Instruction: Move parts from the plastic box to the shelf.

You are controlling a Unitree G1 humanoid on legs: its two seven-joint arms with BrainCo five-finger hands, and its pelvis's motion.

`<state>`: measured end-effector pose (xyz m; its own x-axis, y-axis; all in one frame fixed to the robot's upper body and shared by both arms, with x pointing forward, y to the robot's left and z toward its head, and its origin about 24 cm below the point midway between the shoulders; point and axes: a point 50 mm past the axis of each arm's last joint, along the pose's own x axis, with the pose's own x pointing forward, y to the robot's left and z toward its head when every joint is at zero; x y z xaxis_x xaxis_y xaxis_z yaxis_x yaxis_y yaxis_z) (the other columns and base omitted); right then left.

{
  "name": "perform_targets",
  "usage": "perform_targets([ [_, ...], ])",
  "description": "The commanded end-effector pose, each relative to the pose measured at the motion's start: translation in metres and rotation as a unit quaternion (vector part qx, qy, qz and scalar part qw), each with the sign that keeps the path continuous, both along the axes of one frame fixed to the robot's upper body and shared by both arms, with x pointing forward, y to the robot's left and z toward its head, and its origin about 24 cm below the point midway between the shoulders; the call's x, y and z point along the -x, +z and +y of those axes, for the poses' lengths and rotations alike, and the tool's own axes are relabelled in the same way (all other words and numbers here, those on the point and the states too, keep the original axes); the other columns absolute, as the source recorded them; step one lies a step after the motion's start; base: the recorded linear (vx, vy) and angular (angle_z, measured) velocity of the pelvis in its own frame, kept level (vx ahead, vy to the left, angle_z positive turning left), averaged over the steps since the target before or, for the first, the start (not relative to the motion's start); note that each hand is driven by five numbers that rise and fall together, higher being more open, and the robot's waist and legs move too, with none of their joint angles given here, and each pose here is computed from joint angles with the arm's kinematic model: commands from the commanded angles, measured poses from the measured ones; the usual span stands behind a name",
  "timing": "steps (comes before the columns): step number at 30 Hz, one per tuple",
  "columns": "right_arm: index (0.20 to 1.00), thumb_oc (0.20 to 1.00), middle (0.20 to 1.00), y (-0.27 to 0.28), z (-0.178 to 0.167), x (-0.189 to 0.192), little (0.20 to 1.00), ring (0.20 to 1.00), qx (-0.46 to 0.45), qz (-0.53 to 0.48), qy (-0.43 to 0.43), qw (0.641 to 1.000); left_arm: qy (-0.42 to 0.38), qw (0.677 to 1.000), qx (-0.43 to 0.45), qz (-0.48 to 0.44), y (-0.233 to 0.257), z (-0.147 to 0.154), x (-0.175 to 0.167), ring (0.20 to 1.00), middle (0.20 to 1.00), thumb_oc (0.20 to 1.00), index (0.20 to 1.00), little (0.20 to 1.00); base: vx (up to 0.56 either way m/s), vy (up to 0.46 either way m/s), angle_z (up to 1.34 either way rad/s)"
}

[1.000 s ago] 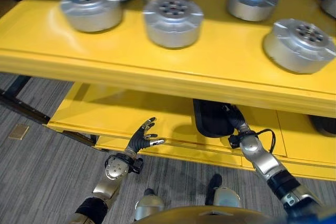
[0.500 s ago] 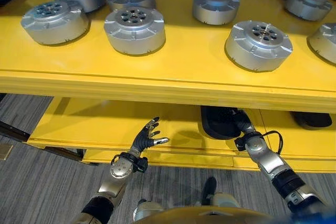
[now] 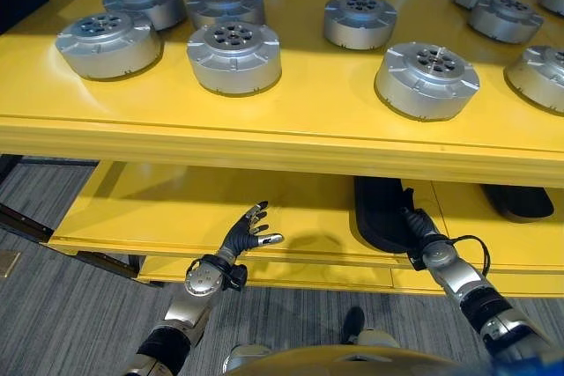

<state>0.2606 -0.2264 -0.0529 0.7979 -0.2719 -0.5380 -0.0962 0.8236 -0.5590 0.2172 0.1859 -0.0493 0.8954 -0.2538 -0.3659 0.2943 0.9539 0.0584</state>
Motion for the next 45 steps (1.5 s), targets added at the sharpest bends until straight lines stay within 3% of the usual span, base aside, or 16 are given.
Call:
perform_targets([
  [1, 0.200, 0.200, 0.200, 0.022, -0.017, -0.030, 0.200, 0.200, 0.005, -0.023, -0.035, 0.999, -0.027, 0.999, 0.004, -0.017, 0.007, -0.007, -0.013, 1.000, 1.000, 1.000, 1.000, 1.000, 0.00, 0.000, 0.00],
  [15, 0.200, 0.200, 0.200, 0.032, -0.050, -0.042, 0.200, 0.200, 0.119, 0.019, -0.029, 0.992, -0.049, 0.998, 0.015, -0.024, 0.011, -0.006, -0.020, 1.000, 1.000, 1.000, 1.000, 1.000, 0.00, -0.002, 0.00],
  [21, 0.200, 0.200, 0.200, 0.052, -0.060, -0.056, 0.200, 0.200, 0.220, 0.030, 0.003, 0.975, -0.047, 0.994, 0.077, -0.066, 0.030, -0.005, -0.027, 1.000, 1.000, 1.000, 1.000, 1.000, -0.01, -0.046, 0.02],
  [26, 0.200, 0.200, 0.200, 0.079, -0.069, -0.072, 0.200, 0.200, 0.273, 0.015, -0.006, 0.962, -0.004, 0.969, 0.179, -0.172, 0.082, -0.001, -0.053, 1.000, 1.000, 1.000, 1.000, 1.000, -0.12, -0.047, 0.15],
  [33, 0.200, 0.200, 0.200, 0.107, -0.087, -0.081, 0.200, 0.200, 0.309, -0.006, -0.031, 0.950, -0.020, 0.918, 0.229, -0.322, 0.155, -0.001, -0.064, 1.000, 1.000, 1.000, 1.000, 1.000, -0.11, -0.051, 0.09],
  [38, 0.200, 0.200, 0.200, 0.115, -0.093, -0.082, 0.200, 0.200, 0.326, -0.005, -0.045, 0.944, -0.027, 0.897, 0.254, -0.360, 0.181, -0.001, -0.064, 1.000, 1.000, 1.000, 1.000, 1.000, -0.02, -0.033, 0.03],
  [45, 0.200, 0.200, 0.200, 0.127, -0.102, -0.083, 0.200, 0.200, 0.366, -0.003, -0.052, 0.929, -0.044, 0.895, 0.250, -0.368, 0.191, -0.008, -0.063, 1.000, 1.000, 1.000, 1.000, 1.000, -0.01, -0.017, 0.01],
])
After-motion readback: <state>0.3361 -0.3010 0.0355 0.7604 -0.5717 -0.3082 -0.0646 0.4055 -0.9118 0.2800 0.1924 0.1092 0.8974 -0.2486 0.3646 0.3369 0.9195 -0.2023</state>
